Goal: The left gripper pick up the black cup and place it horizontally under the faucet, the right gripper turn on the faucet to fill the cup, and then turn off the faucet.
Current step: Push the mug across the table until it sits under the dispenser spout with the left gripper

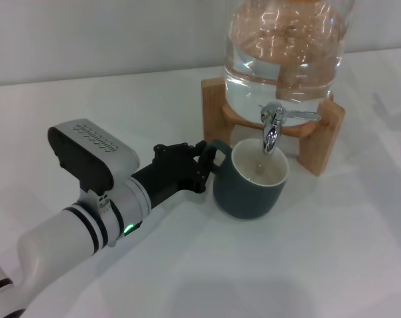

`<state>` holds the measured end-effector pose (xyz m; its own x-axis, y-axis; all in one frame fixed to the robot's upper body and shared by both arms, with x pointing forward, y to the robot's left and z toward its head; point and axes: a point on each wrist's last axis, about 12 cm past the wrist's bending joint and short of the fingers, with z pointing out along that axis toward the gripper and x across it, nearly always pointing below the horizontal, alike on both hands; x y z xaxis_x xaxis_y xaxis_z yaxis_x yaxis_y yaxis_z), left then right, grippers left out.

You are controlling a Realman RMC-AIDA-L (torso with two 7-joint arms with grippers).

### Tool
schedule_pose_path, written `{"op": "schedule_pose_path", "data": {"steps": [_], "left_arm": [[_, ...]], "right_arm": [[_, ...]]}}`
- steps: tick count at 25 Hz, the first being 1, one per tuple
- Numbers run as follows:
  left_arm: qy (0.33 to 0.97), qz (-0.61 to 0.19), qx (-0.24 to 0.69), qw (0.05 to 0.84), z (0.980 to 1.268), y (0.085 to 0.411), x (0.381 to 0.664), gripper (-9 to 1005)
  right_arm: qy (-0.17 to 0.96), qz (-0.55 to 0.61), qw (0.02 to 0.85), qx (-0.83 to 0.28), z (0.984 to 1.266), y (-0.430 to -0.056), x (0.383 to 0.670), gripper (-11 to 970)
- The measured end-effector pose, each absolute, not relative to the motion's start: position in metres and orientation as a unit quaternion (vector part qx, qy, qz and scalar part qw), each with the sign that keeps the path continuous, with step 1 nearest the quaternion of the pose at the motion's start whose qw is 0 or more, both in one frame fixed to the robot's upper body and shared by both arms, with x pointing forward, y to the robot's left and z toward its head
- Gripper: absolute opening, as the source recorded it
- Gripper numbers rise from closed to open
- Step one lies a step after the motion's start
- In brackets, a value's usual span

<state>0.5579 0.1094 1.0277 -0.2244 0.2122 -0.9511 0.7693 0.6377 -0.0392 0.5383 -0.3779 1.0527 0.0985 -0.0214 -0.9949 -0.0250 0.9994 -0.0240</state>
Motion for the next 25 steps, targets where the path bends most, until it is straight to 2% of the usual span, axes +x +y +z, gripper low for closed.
{"op": "schedule_pose_path", "data": {"steps": [25], "left_arm": [[0.729, -0.246, 0.354, 0.532, 1.0289, 0.1106, 0.5626, 131]], "right_arm": [[0.673, 0.002, 0.739, -0.016, 1.0512, -0.3774, 0.5372, 838]]}}
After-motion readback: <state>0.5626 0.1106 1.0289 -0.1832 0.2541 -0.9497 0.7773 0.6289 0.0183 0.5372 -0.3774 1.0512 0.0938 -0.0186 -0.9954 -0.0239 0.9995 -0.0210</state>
